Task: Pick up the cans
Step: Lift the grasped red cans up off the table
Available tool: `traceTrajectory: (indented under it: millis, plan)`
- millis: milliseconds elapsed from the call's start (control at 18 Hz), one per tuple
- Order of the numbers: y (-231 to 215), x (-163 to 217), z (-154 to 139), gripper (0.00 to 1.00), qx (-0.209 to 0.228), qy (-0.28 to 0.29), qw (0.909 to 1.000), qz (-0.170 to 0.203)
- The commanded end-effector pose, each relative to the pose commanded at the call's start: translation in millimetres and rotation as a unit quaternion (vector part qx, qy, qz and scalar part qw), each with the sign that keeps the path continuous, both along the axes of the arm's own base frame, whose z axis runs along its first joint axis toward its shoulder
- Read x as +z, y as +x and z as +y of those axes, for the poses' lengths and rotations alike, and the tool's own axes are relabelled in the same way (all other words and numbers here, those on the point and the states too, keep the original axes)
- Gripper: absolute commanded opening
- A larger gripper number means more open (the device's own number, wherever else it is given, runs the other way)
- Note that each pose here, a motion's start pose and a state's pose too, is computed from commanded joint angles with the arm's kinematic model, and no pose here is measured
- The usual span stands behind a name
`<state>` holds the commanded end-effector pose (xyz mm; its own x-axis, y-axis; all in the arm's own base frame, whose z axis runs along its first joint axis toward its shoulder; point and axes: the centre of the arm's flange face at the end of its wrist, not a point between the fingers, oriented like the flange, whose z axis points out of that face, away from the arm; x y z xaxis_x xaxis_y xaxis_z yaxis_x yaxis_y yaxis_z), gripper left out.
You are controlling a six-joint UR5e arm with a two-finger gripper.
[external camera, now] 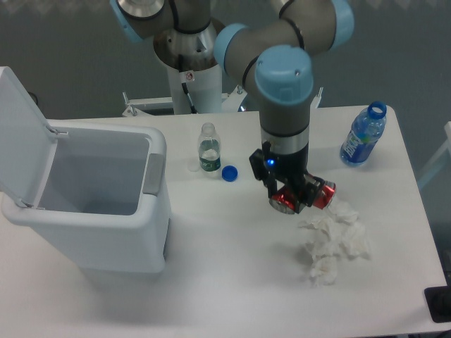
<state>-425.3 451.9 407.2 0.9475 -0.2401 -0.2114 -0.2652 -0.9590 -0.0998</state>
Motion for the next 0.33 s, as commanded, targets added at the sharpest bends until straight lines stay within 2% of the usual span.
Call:
traceTrajectory:
  millis: [333]
  plan:
    - [0.1, 2.6, -2.9, 0.49, 0.001, 0.007, 1.0000, -0.002]
